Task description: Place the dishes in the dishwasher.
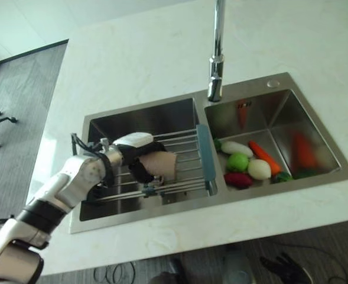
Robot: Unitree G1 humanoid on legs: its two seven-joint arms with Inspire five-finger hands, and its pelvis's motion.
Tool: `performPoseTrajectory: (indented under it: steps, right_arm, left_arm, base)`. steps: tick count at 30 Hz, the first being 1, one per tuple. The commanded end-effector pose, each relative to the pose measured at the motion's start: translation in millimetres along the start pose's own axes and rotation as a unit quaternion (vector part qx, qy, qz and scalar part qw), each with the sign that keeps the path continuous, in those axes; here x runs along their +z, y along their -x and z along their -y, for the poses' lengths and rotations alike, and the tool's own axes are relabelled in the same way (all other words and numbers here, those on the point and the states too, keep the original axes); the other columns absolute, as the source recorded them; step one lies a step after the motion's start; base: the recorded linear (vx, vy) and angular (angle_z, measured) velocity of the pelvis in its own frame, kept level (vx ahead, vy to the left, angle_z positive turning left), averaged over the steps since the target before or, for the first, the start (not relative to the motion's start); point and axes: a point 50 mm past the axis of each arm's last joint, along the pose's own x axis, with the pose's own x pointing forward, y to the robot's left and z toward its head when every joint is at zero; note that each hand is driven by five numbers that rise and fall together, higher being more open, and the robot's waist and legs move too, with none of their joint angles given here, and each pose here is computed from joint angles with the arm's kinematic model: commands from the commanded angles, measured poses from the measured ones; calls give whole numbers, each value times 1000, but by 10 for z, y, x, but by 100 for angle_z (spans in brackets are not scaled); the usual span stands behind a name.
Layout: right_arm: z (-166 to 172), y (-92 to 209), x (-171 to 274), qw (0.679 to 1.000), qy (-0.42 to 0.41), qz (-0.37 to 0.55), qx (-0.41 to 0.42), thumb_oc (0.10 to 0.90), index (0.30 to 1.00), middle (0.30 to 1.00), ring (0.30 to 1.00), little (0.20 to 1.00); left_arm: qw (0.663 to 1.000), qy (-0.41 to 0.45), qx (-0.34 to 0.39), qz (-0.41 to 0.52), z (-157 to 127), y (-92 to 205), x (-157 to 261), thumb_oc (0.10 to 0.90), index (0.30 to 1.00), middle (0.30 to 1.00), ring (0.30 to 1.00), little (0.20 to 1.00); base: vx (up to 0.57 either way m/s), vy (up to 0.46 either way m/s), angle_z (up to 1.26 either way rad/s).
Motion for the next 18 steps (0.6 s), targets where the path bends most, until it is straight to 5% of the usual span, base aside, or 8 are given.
performPoseTrajectory:
  steps: [1,8,18]
  right_arm:
    - [110,53,29,999,-14,31,-16,800,900,900,900,900]
    - [13,36,0,1000,3,16,6,800,900,900,900,900]
    - [205,59,-51,999,34,-18,-20,800,900,900,900,900]
  left_arm:
    - [950,-31,312,17,-984,415,-9,400,300,300,300,300]
    - [836,-61,545,-19,-1315,1194,-262,400,300,300,300,300]
    - [753,-111,632,-146,-1192,1895,-642,400,300,300,300,300]
  base:
    - [-6,-52,8]
    - [-23,-116,19]
    - [-87,-102,43]
